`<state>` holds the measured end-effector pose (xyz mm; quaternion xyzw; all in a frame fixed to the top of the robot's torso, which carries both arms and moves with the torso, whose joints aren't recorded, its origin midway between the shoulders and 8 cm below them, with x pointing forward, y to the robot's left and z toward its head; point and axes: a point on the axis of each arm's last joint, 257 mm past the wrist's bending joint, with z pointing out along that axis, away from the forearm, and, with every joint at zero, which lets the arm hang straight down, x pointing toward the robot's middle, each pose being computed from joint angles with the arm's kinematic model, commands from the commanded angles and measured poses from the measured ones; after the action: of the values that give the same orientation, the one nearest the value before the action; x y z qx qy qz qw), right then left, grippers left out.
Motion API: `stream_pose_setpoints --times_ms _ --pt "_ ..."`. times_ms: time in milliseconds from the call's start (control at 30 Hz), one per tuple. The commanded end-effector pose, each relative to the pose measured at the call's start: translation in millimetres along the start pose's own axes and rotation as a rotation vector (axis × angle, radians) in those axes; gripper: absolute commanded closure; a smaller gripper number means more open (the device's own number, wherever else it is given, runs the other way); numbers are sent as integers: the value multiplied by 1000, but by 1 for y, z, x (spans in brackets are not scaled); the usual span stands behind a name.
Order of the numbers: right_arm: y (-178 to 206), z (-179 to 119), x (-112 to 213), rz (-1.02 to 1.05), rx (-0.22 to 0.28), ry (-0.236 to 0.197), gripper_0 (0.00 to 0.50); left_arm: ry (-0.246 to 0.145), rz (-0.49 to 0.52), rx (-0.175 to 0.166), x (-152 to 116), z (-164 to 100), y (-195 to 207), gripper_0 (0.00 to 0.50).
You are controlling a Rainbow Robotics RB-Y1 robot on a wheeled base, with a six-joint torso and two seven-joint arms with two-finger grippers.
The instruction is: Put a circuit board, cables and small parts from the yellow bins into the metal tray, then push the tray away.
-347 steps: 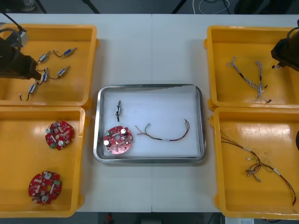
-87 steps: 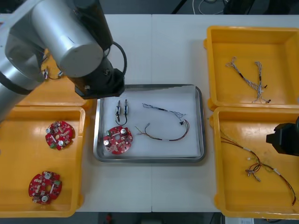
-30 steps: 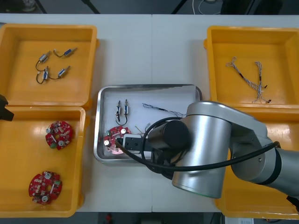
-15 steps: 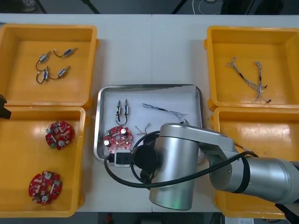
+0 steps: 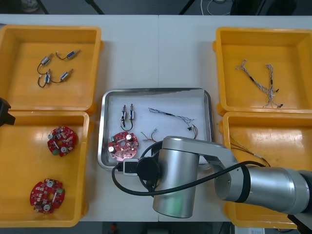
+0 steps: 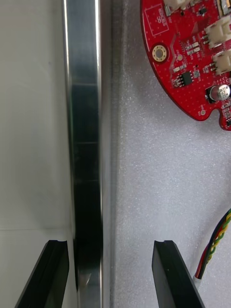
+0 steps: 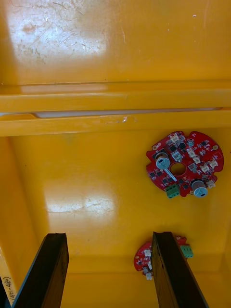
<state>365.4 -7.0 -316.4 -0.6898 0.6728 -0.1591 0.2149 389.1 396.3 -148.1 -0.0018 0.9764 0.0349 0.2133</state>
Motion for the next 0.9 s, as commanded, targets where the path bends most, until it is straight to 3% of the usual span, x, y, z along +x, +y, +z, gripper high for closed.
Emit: stream_pose_setpoints --times_ms 33,133,200,233,267,300,333,900 --pt "-2 -4 -21 -30 24 -37 0 -12 -81 -8 2 -3 7 0" --pt "-2 -4 -22 -30 25 -37 16 -12 -81 -8 2 -3 7 0" --pt "-2 -5 -24 -29 24 -37 247 -12 -81 -8 2 -3 7 0" --pt "-1 -5 -23 -27 23 -35 298 -12 -81 -8 2 -3 7 0" --pt "-2 -6 -25 -27 26 -37 412 -12 -81 -8 2 -3 7 0" --pt "-2 -6 -24 -25 29 -34 484 -12 -81 -8 2 -3 7 0" --pt "-3 -6 -25 -25 33 -34 500 -12 -81 -8 2 -3 7 0" --pt "-40 -8 -11 -24 153 0 500 -12 -81 -8 2 -3 7 0"
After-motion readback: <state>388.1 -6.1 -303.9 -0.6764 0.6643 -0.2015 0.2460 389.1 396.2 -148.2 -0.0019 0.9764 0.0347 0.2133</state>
